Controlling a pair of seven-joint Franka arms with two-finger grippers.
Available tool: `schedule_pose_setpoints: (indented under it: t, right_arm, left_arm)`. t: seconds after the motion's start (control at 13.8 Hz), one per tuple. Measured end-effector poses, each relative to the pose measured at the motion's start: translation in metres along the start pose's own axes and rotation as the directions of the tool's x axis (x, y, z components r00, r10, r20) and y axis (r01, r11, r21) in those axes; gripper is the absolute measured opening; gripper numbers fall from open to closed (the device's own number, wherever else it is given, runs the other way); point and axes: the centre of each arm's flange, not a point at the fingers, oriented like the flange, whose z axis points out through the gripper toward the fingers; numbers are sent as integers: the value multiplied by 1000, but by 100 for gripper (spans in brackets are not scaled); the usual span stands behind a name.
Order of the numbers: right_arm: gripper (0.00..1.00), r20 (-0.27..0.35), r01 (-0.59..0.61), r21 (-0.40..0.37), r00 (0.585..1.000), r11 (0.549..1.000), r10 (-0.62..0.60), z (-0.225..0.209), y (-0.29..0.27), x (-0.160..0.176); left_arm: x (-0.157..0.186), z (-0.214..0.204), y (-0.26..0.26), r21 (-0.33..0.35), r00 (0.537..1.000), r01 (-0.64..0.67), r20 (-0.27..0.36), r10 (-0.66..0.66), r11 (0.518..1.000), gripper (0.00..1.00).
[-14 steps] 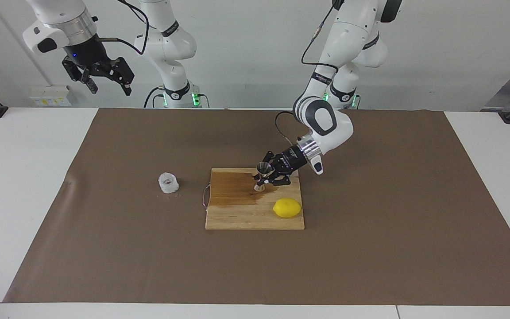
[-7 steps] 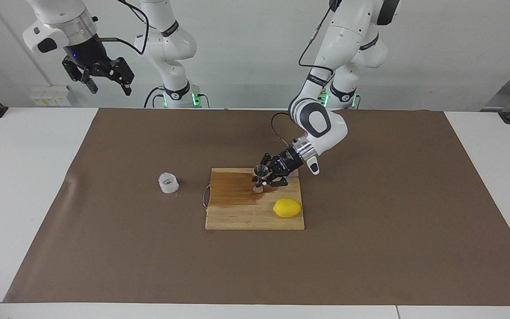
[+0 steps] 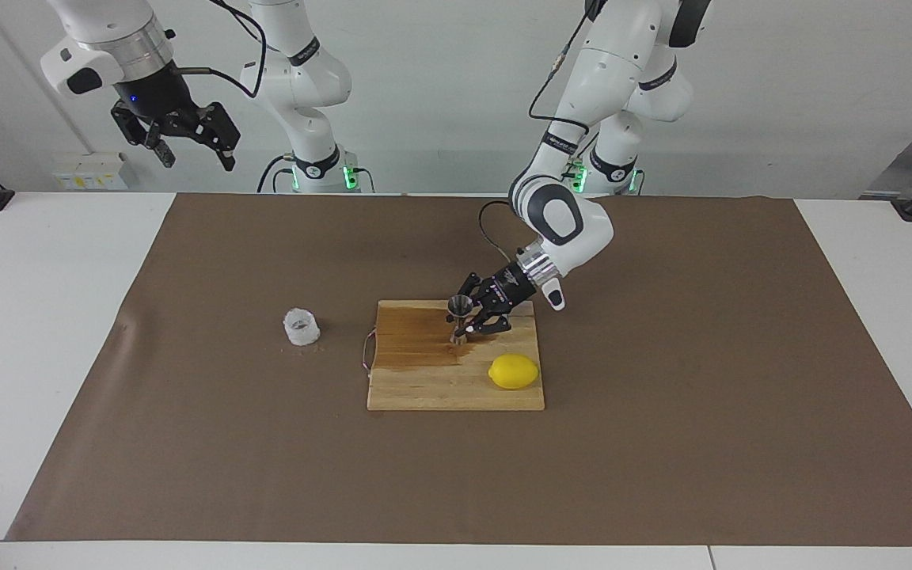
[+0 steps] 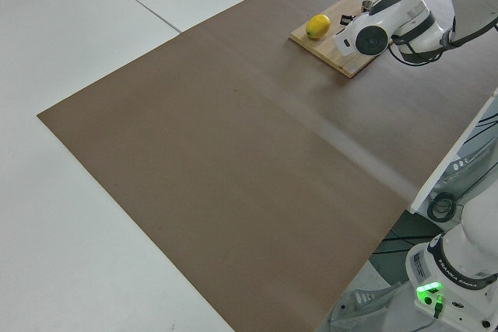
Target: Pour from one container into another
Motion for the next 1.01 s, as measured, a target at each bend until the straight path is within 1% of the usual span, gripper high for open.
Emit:
schedule_pose_setpoints:
  t: [0.22, 0.29, 0.43, 0.65, 0.87, 1.01]
  right_arm:
    - [100, 0, 0, 0, 1000, 1000, 0, 0, 0, 0]
    - [100, 0, 0, 0, 1000, 1000, 0, 0, 0, 0]
    - [100, 0, 0, 0, 1000, 1000, 0, 0, 0, 0]
    - [100, 0, 0, 0, 1000, 1000, 0, 0, 0, 0]
    - [100, 0, 0, 0, 1000, 1000, 0, 0, 0, 0]
    - [100, 0, 0, 0, 1000, 1000, 0, 0, 0, 0]
  left_arm:
    - [1, -3, 4, -13, 1000, -6, -8, 6, 1000, 86]
    - [1, -5, 7, -24, 1000, -10, -16, 9, 1000, 99]
    - [1, -9, 13, -45, 999, -24, -39, 22, 999, 100]
    - [-4, -15, 17, -33, 993, -91, -72, 89, 995, 100]
    - [-8, -29, 25, 2, 973, -197, -119, 195, 980, 100]
    - [-8, -42, 27, 43, 948, -272, -157, 276, 961, 100]
